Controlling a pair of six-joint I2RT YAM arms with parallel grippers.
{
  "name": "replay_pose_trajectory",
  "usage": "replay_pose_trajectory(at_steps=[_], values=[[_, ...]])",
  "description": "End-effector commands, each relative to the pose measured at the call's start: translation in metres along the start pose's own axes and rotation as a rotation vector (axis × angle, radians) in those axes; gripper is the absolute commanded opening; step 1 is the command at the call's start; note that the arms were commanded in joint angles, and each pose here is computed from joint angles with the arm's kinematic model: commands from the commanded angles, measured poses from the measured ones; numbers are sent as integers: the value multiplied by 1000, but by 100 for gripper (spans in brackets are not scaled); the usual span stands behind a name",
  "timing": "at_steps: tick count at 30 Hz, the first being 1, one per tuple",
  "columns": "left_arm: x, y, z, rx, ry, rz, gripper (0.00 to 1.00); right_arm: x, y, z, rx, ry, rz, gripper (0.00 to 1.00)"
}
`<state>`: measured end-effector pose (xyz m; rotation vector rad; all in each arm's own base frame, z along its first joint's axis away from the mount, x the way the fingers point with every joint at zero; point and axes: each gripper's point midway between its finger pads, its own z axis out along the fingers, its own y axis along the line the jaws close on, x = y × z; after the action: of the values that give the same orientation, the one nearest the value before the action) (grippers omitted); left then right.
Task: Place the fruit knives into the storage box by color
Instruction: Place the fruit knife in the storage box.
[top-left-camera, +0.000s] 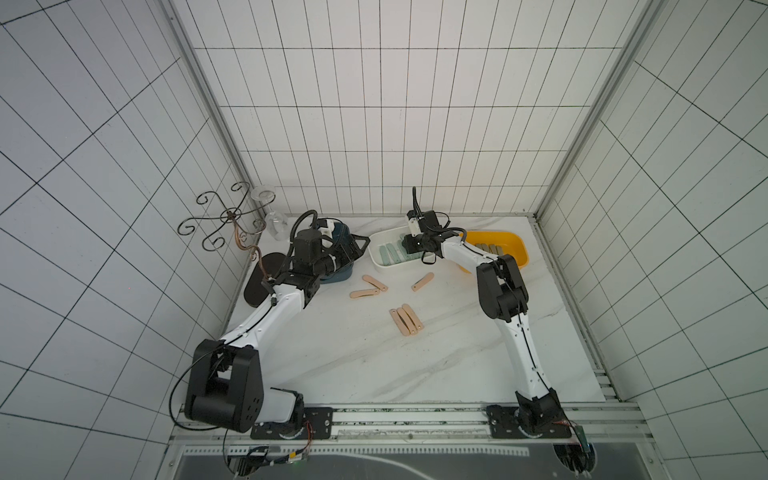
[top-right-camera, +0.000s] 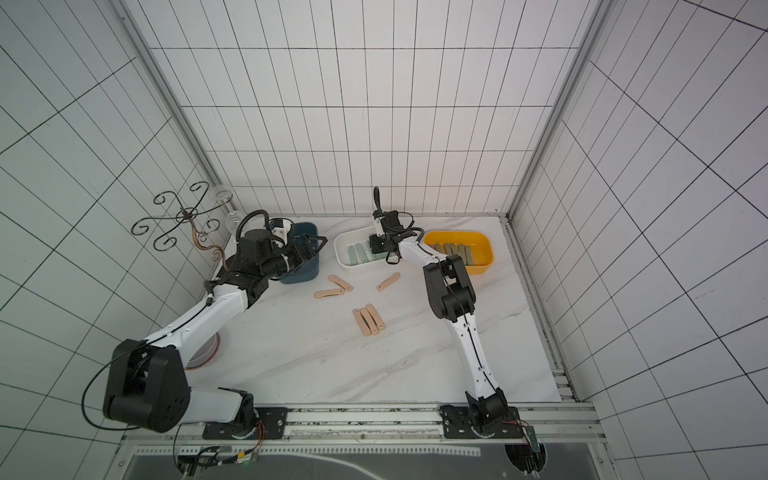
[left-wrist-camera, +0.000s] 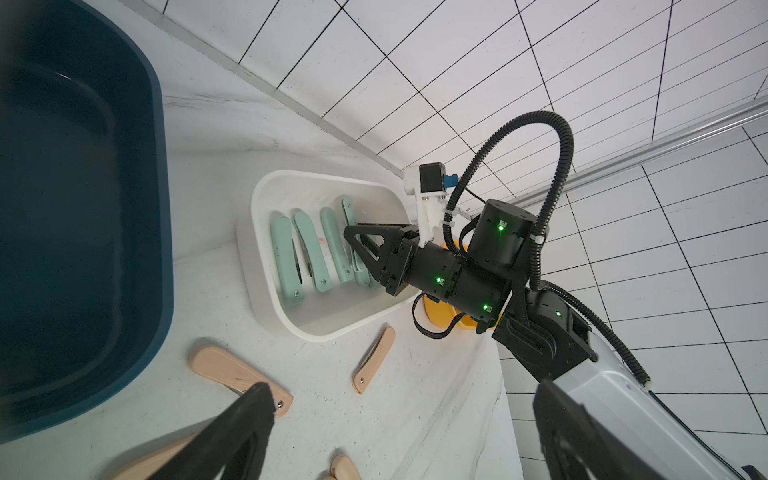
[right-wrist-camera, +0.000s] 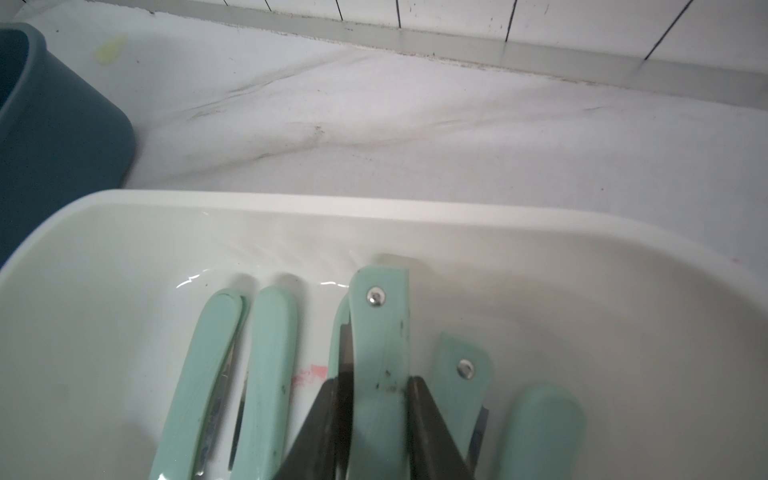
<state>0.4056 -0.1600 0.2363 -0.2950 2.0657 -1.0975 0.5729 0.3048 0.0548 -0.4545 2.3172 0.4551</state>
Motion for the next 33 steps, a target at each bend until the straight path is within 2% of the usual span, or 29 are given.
replay_pose_trajectory(at_steps=[1,7,11,16,27,33], values=[[-8,-7,1,25,-19,22,97,-35,8,-4,-7,-73,-28,26],[-8,-5,1,24,-17,20,97,-27,-1,1,29,-55,-17,27],[-8,-5,1,24,-18,21,97,-27,-5,0,43,-52,-11,41],[-8,-6,1,28,-19,16,97,-36,-4,-9,38,-67,-9,46],[-8,-6,5,27,-15,17,97,-89,23,-68,-50,-182,-10,49],[1,-3,18,1,17,32,97,-108,17,-108,-47,-241,28,51]])
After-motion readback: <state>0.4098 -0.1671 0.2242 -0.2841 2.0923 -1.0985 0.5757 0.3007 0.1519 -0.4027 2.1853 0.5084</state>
